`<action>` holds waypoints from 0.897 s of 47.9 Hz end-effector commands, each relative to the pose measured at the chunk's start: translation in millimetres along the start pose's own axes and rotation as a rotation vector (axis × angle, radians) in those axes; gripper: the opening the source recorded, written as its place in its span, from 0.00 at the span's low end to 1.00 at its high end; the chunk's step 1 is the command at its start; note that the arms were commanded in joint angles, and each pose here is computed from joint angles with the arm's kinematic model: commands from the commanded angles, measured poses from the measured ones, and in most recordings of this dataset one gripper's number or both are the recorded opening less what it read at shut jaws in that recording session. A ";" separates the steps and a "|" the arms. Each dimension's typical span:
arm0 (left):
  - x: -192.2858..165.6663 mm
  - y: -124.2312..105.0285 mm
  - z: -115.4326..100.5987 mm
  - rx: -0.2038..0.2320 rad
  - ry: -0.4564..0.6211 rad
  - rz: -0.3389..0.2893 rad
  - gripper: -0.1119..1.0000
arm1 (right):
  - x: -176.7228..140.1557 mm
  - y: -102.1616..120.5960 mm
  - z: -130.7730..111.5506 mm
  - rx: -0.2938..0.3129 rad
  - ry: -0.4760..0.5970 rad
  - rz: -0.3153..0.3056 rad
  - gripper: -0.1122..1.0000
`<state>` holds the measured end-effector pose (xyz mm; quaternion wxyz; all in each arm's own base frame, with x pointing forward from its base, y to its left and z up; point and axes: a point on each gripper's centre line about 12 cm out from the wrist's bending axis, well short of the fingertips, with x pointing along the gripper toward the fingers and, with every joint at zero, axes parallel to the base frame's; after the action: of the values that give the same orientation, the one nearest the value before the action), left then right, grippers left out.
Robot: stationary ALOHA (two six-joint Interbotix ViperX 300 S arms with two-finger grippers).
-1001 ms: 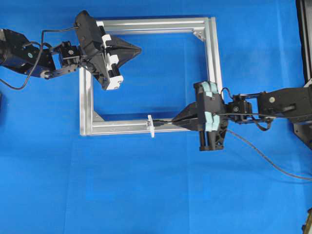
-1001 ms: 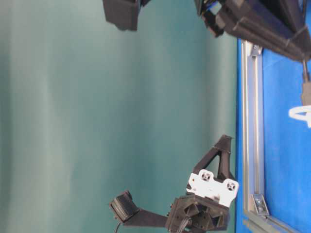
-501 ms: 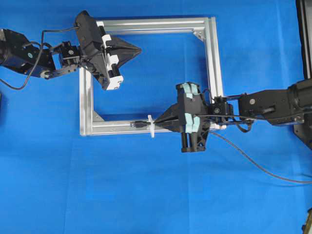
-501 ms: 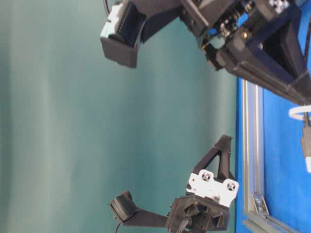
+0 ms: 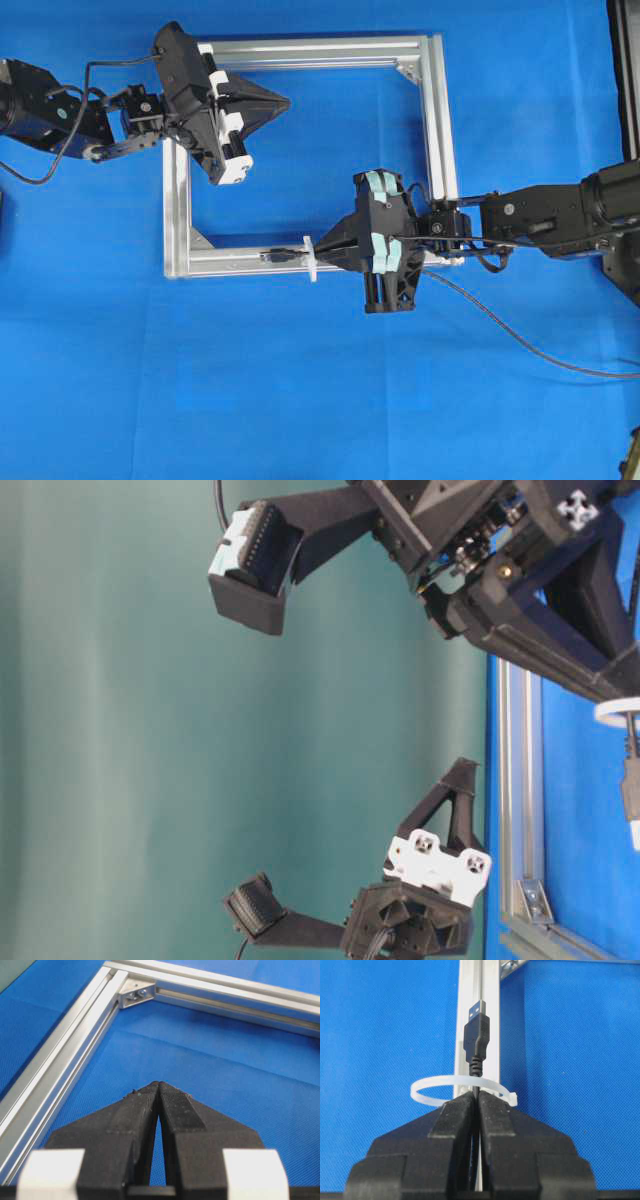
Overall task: Insert the wire through the string loop located in the center.
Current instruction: 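Move the open left gripper to the plug emerging left of the loop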
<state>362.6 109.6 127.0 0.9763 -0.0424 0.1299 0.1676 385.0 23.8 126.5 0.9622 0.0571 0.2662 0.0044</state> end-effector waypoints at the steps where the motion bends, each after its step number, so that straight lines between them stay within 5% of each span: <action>1: -2.7 -4.5 16.4 -0.004 -0.049 -0.014 0.10 | -0.8 2.3 12.5 0.001 -0.041 0.006 0.08; 43: -46.9 -131.8 10.6 0.036 -0.043 -0.364 0.10 | -0.8 2.4 12.5 -0.005 -0.041 0.008 0.08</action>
<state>365.6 -19.8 140.5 0.9913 -0.0444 0.1240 -0.0015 385.5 23.9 127.0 0.9625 0.0558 0.2655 0.0051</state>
